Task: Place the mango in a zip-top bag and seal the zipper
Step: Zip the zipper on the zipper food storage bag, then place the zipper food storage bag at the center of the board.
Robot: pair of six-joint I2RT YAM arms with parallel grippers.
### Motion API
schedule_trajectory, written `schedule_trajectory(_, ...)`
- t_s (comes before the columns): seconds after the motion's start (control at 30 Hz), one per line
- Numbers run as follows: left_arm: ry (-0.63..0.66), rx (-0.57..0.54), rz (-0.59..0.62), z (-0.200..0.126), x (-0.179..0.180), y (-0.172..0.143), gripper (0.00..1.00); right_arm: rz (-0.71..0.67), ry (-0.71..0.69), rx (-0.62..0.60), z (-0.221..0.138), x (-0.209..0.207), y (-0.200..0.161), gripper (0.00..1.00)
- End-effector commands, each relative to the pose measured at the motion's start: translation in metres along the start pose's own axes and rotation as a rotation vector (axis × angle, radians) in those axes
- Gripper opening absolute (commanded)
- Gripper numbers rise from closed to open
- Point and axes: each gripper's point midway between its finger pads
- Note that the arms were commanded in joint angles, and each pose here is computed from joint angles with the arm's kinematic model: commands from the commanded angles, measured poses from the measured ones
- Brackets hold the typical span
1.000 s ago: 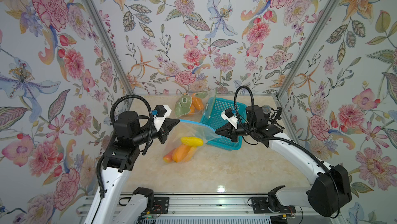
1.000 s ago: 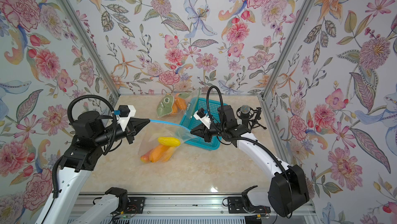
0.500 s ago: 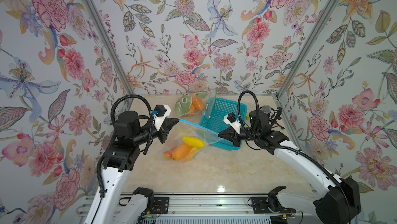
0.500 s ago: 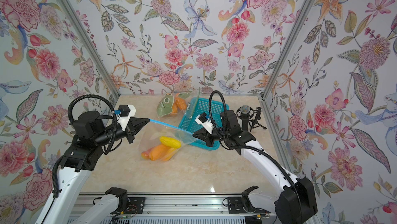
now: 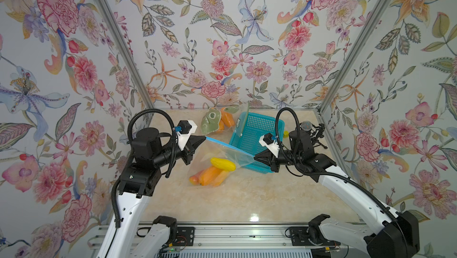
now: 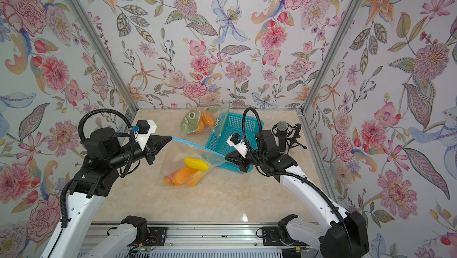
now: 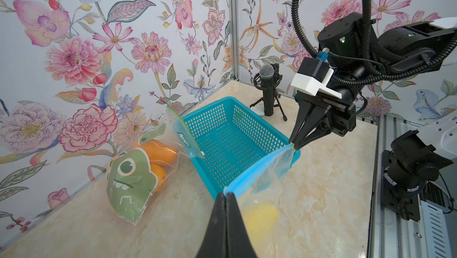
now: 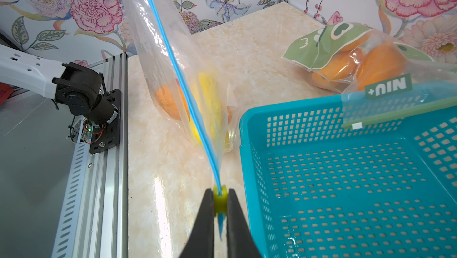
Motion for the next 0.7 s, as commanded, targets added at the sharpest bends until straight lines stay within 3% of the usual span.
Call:
schedule_trajectory(0.0, 0.033, -0.034, 0.016, -0.006, 0.006, 0.014, 0.00, 0.004, -0.018, 0.032, -0.003, 0.000, -0.009, 0.13)
schedule_trajectory(0.1, -0.021, -0.053, 0.014, -0.004, -0.003, 0.014, 0.00, -0.007, -0.008, -0.001, -0.006, 0.003, 0.009, 0.24)
schedule_trajectory(0.17, -0.075, -0.068, 0.020, -0.003, -0.012, 0.013, 0.00, -0.023, 0.001, -0.027, -0.009, 0.008, 0.023, 0.42)
schedule_trajectory(0.27, -0.122, -0.074, 0.022, -0.002, -0.022, 0.011, 0.00, -0.063, 0.012, -0.070, -0.012, 0.014, 0.047, 0.56)
schedule_trajectory(0.43, -0.148, -0.072, 0.020, 0.000, -0.027, 0.009, 0.00, -0.142, 0.077, -0.133, -0.007, 0.034, 0.090, 0.64)
schedule_trajectory(0.67, -0.149, -0.079, 0.020, -0.002, -0.028, 0.012, 0.00, -0.207, 0.199, -0.120, 0.030, 0.051, 0.120, 0.70)
Point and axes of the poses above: each gripper's point midway between its finger pads, its own z axis out along the fingers, its own x axis along the line the jaws close on, y = z × x, and after that the axes turned 10 degrees about z, right-handed
